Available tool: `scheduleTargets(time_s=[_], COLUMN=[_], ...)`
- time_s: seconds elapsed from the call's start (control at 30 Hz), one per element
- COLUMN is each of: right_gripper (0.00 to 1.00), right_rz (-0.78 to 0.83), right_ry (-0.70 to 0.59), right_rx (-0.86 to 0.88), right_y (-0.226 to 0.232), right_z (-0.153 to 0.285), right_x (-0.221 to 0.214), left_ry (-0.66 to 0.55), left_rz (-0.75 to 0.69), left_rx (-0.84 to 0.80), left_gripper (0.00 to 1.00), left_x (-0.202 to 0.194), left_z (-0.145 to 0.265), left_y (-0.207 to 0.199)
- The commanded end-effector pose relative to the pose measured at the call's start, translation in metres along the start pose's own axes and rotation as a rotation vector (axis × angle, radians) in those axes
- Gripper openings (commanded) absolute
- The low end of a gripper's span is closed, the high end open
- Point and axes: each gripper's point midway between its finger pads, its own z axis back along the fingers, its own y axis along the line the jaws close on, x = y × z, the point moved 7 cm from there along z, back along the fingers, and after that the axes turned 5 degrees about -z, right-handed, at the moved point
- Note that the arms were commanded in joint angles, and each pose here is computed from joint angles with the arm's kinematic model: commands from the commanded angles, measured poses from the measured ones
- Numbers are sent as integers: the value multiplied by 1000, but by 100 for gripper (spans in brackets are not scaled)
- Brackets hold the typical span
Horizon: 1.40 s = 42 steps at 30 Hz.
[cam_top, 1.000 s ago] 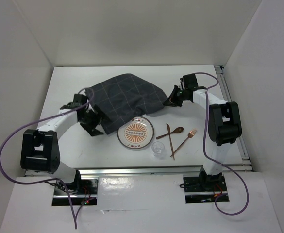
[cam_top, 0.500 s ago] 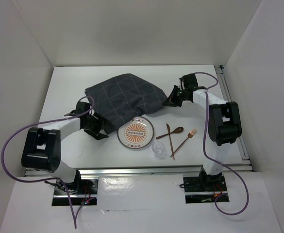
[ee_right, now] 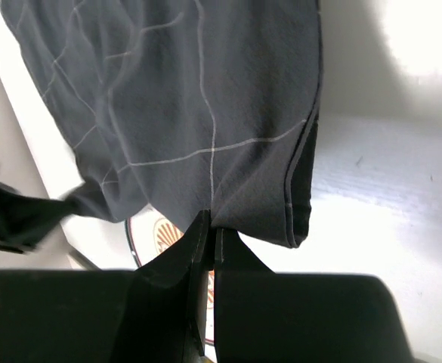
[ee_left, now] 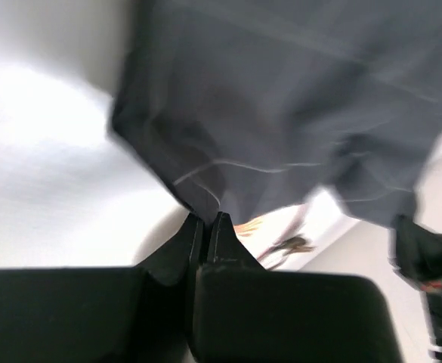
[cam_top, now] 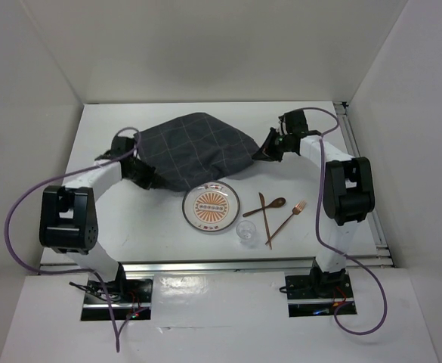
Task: Set the dinner table for one person
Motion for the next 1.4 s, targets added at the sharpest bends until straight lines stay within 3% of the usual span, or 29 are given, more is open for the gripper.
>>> scheduleTargets(time_s=[0.0, 0.17, 0.37, 0.97, 1.17, 1.37], right_gripper=[0, 0, 0, 0, 0, 0], right_rz=[71, 120, 184, 435, 453, 447], right_ry=[-60, -169, -204, -466, -579, -598], right_rx=[68, 117, 177, 267, 262, 254], right_y=[29, 56, 78, 150, 163, 162], right_z=[8, 35, 72, 257, 283, 243], right_x=[28, 73, 79, 35, 37, 97], left_ry=[-95, -193, -235, -411, -405, -395], left_rz=[-163, -344, -407, -593, -598, -591], left_rx=[-108, -245, -407, -683, -708, -744], left_gripper=[0, 0, 0, 0, 0, 0], left_x=[41, 84, 100, 54, 65, 109], left_z=[36, 96, 157, 305, 298, 276], left_y=[-57, -121, -134, -136, -143, -167])
